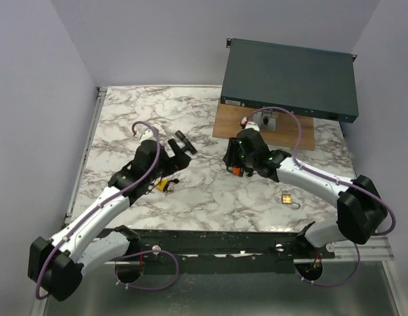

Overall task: Lock with the key
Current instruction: Pick up the lock from the center of the board.

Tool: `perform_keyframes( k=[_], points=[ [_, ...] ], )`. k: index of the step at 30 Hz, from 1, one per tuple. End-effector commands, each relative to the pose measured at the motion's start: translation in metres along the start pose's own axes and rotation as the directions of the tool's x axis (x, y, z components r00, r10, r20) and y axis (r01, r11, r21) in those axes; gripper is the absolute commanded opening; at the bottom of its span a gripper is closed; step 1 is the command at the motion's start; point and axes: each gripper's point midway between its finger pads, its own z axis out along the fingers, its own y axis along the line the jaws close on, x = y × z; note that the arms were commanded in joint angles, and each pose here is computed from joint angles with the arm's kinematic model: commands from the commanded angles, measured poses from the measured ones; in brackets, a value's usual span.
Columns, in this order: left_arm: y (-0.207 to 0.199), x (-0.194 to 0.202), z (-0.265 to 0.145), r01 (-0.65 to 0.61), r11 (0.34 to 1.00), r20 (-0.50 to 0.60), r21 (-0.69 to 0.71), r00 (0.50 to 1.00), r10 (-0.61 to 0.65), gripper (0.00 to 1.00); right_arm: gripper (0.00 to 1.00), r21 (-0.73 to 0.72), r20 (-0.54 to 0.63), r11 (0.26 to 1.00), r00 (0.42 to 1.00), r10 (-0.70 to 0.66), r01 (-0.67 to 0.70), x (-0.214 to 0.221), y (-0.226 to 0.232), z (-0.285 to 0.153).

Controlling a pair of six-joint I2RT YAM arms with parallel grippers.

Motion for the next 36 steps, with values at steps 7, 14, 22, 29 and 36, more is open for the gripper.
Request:
perform_keyframes(
  k=[7,14,22,29,36],
  points=[
    [0.082,-0.007,-0.05,0.186,0.966,0.079,-0.179,0.981,-0.175,0.97,0.57,-0.302,-0.066,0.932,0.971,-0.229,0.2,0.055,0.127,0.018],
    [0.096,-0.017,-0.072,0.178,0.961,0.1,-0.213,0.982,-0.159,0.97,0.71,-0.431,-0.008,0.789,0.873,-0.487,0.437,0.088,0.19,0.04],
    [0.092,-0.028,-0.079,0.152,0.974,0.097,-0.17,0.986,-0.137,0.96,0.84,-0.466,0.12,0.647,0.767,-0.63,0.604,0.092,0.22,0.052],
    [0.093,-0.043,-0.083,0.163,0.973,0.118,-0.167,0.983,-0.144,0.96,0.92,-0.565,0.167,0.513,0.698,-0.696,0.646,0.102,0.247,0.059],
    [0.106,-0.062,-0.091,0.245,0.948,0.195,-0.202,0.959,-0.206,0.96,0.93,-0.643,0.119,0.468,0.682,-0.722,0.607,0.128,0.259,0.075]
  ],
)
